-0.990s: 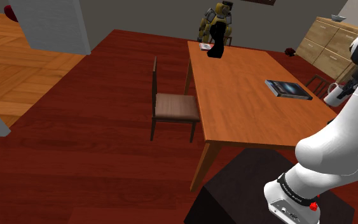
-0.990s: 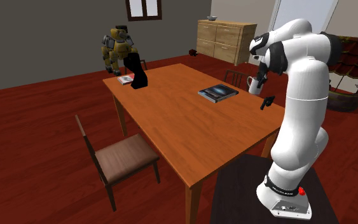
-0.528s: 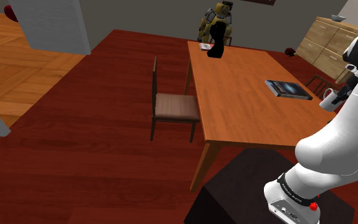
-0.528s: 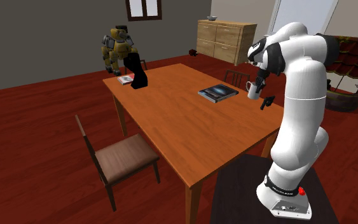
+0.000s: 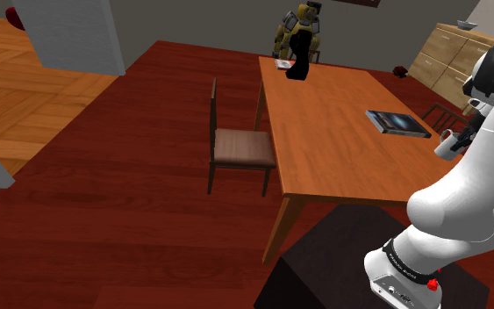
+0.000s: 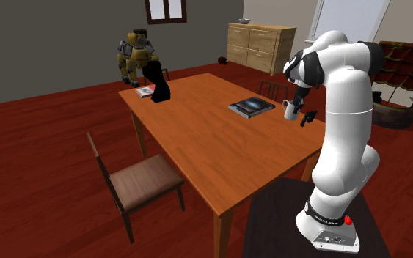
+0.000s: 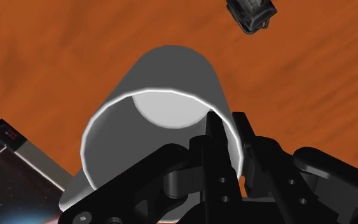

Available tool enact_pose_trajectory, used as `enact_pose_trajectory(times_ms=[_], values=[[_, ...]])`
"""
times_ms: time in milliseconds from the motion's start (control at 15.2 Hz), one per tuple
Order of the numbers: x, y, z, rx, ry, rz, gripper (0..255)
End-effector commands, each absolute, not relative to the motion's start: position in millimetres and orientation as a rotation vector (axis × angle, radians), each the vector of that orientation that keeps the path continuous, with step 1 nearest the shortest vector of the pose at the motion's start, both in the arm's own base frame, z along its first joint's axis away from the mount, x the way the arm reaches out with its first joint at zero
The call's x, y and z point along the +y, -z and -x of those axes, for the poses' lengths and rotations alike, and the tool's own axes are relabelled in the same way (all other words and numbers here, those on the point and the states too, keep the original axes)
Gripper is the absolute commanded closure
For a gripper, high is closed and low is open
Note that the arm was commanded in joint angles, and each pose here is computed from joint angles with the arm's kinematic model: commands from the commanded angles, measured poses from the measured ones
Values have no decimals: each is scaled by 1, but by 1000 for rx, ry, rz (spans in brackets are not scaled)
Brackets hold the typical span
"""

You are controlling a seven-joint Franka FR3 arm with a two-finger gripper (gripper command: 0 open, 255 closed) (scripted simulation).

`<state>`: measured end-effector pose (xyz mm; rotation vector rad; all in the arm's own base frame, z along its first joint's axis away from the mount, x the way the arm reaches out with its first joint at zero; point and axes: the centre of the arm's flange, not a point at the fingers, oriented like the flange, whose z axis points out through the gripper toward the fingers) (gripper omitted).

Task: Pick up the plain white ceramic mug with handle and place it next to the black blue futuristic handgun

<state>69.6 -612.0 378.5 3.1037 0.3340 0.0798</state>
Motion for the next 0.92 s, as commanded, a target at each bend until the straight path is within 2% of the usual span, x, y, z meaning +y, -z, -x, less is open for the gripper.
enact_pose_trajectory(times_ms=[0,594,660,858], values=[[-612,-368,-70,334,-80,-3103,255],[-612,-361,-70,334,-80,-3103,255],[-612,-361,-70,334,-80,-3103,0],[-612,-361,-70,334,-80,-3103,0]])
